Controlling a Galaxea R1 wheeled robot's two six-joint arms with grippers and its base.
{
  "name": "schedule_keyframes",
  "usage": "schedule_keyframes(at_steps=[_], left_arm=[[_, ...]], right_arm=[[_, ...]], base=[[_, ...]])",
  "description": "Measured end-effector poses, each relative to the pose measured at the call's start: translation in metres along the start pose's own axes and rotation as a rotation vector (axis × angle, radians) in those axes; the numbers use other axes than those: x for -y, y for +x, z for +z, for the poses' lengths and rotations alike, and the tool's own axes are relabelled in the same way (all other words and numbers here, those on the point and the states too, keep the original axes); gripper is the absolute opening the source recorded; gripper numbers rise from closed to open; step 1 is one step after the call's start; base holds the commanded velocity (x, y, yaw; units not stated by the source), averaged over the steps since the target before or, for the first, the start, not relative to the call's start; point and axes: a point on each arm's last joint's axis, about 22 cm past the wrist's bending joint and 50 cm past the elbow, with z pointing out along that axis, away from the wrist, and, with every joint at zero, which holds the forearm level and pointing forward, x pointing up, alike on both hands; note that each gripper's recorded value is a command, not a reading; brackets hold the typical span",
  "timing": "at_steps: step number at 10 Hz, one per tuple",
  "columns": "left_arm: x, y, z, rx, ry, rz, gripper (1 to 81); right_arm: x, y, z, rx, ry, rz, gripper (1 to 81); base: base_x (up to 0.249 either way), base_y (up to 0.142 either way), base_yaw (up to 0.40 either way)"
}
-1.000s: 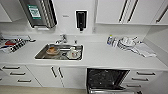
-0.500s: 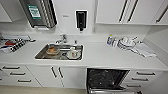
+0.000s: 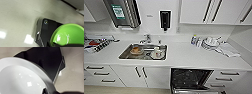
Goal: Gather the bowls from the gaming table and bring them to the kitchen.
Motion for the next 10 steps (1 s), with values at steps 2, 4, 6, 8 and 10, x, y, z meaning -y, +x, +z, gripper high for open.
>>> schedule_keyframes(at_steps=[2, 4, 6, 8, 10], left_arm=[[-0.018, 0.044, -0.007, -0.022, -0.046, 0.001, 1.0], [-0.053, 0.066, 0.004, 0.024, -0.105, 0.000, 1.0], [-0.071, 0.100, 0.016, 0.051, -0.130, 0.015, 1.0], [-0.081, 0.113, 0.017, 0.107, -0.133, 0.024, 1.0], [-0.110, 0.151, 0.019, 0.110, -0.169, 0.057, 1.0]], right_arm=[[0.005, -0.003, 0.001, 0.009, 0.009, 0.007, 1.0], [0.008, -0.019, 0.000, 0.056, 0.012, 0.030, 1.0], [0.008, -0.035, -0.003, 0.102, 0.010, 0.057, 1.0], [0.009, -0.045, -0.006, 0.134, 0.014, 0.072, 1.0], [0.008, -0.038, -0.006, 0.126, 0.013, 0.071, 1.0]], base=[[0.000, 0.000, 0.000], [0.000, 0.000, 0.000], [0.000, 0.000, 0.000], [0.000, 0.000, 0.000], [0.000, 0.000, 0.000]])
